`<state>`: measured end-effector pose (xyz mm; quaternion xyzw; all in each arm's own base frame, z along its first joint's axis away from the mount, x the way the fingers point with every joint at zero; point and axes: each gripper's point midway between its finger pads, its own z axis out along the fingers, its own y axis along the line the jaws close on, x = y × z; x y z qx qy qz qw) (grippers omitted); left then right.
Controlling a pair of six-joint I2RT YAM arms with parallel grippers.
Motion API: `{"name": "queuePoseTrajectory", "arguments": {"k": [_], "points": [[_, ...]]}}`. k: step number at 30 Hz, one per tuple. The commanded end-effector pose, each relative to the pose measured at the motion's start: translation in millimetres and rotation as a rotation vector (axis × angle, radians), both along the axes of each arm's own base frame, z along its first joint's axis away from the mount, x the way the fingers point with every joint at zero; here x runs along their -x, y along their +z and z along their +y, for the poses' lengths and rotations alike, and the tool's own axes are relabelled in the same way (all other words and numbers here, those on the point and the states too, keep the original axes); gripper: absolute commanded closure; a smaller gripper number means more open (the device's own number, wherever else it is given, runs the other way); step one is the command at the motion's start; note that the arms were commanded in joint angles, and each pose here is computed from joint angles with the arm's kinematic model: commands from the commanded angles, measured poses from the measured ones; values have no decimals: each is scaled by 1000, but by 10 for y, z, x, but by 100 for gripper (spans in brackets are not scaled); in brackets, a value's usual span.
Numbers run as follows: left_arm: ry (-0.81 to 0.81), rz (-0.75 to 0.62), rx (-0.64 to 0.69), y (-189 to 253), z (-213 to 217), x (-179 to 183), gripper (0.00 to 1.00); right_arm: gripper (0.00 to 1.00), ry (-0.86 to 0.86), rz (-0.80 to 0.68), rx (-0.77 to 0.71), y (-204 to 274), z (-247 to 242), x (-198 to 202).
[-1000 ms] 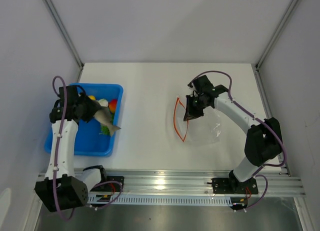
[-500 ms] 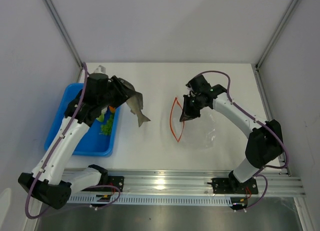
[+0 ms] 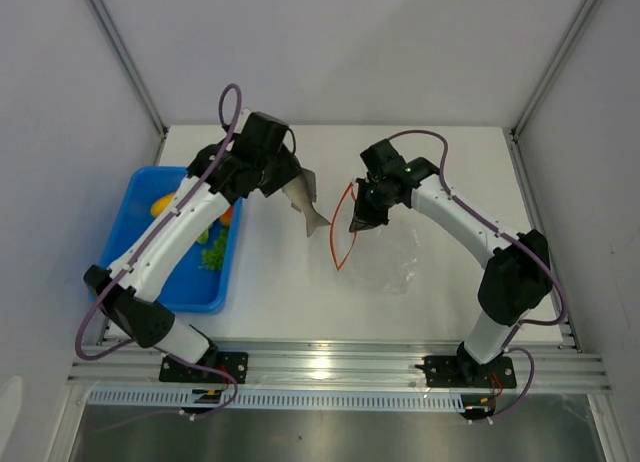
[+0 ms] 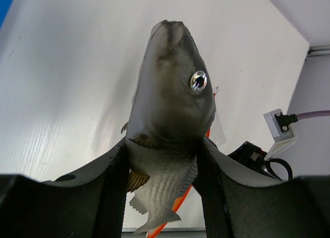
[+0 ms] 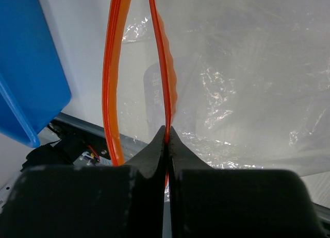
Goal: Place the food in the zip-top bag and seal the zipper
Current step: Place the fake fish in the zipper food storage bag.
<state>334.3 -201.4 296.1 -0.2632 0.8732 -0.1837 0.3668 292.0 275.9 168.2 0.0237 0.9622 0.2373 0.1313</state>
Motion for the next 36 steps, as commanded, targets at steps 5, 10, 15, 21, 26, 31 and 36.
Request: {"name": "queuePoseTrajectory", "arguments": {"k": [5,10,15,21,26,31,36], "points": [[74,96,-118,-160,-1,139,100,100,-53,-54,55,29,54,-102],[83,103,-174,-288,-63,126,100,100,-53,-49,32,69,105,-113],[75,105,-199,-384,-176,99,99,100,-58,-40,19,96,141,-112],[61,134,-211,-479,-300,63,99,100,-63,-25,-18,146,205,-95],[54,141,-244,-530,-363,38,99,100,-71,-13,-35,162,274,-103],[16,146,-289,-604,-451,98,99,100,-87,21,-41,97,319,-101],[-18,181,-325,-717,-487,158,99,100,-94,14,-53,112,386,-110]]}}
